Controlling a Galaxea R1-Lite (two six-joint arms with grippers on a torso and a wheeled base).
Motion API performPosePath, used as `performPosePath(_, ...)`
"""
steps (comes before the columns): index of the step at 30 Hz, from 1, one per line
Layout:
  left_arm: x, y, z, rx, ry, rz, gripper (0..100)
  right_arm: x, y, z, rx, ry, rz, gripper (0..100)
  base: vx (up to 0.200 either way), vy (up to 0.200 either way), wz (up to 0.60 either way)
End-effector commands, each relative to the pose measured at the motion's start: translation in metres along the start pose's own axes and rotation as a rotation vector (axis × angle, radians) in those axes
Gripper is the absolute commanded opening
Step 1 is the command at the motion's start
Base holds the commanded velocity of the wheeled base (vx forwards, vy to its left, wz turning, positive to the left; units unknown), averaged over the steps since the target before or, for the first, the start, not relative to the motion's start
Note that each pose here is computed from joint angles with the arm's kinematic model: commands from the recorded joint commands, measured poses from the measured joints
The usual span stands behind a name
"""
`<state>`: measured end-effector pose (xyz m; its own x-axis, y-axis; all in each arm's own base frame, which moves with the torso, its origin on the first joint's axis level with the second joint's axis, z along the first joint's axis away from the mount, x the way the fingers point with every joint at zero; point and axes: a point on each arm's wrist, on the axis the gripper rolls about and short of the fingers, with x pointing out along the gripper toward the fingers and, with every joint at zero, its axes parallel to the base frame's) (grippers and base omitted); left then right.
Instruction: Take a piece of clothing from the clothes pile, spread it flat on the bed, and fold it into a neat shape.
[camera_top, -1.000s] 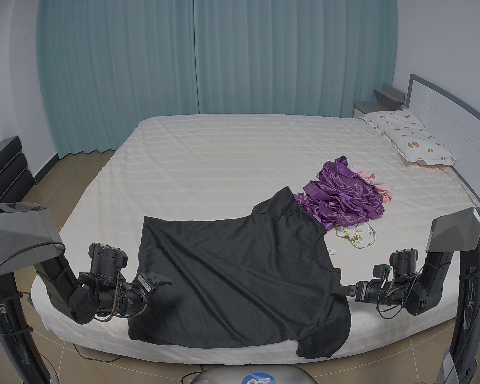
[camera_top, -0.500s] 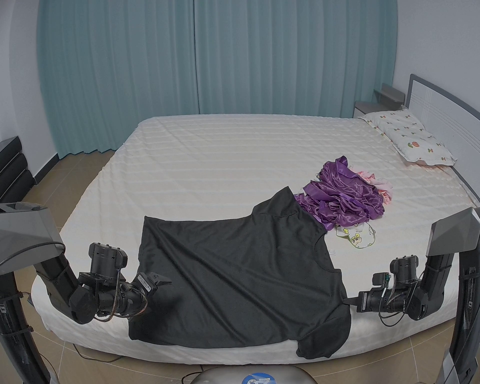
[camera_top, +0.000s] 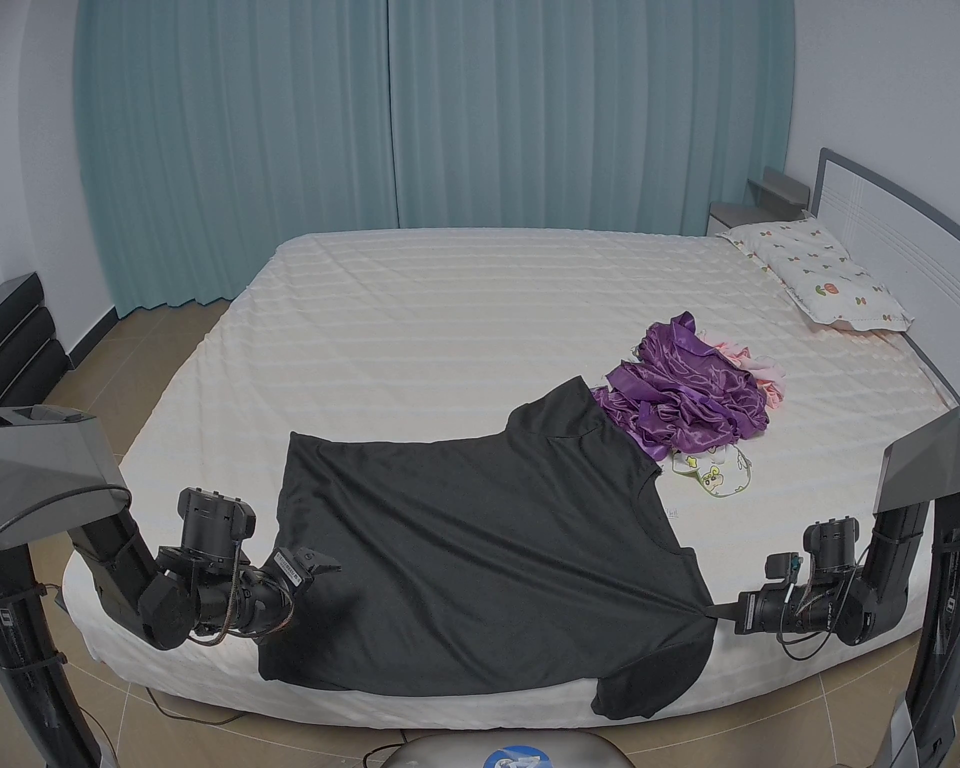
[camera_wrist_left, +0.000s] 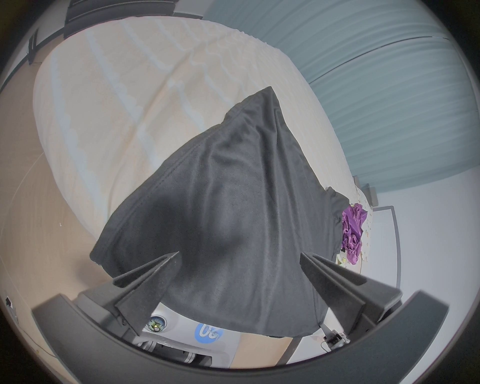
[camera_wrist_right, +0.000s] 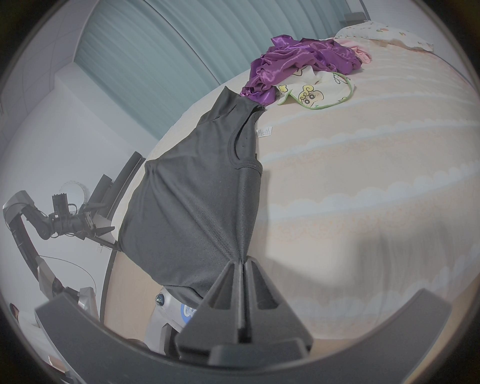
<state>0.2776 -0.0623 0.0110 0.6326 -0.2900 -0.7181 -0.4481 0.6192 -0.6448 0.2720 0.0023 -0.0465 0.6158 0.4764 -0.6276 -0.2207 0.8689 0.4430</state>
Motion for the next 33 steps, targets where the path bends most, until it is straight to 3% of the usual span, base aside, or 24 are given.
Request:
performPosePath(1,-0.002,0.001,0.000,0.035,-0.010,0.015,100,-0.002,0.000,-0.002,0.002,-0.005,0.000,100,0.000,0.000,0.00)
performPosePath(7,-0.010,0.018,-0.006,0.176,0.003,0.083,100,-0.004,0.004,-0.003,0.006,-0.002,0.005,100,0.000,0.000,0.00)
performPosePath(12,-0.021,0.050,-0.020,0.366,0.092,0.163,100,-0.008,0.017,-0.010,0.041,-0.002,0.032,100,0.000,0.000,0.00)
performPosePath(16,-0.028,0.064,-0.026,0.435,0.147,0.150,100,-0.008,0.026,-0.013,0.087,-0.034,0.063,100,0.000,0.000,0.00)
performPosePath(19,-0.028,0.081,-0.021,0.545,0.158,0.114,100,-0.009,0.033,-0.016,0.134,-0.077,0.093,100,0.000,0.000,0.00)
performPosePath(29,-0.013,0.099,-0.022,0.630,0.107,0.096,100,-0.012,0.033,-0.018,0.154,-0.070,0.094,100,0.000,0.000,0.00)
performPosePath(33,-0.013,0.107,-0.026,0.713,0.123,0.099,100,-0.014,0.034,-0.019,0.154,-0.067,0.095,100,0.000,0.000,0.00)
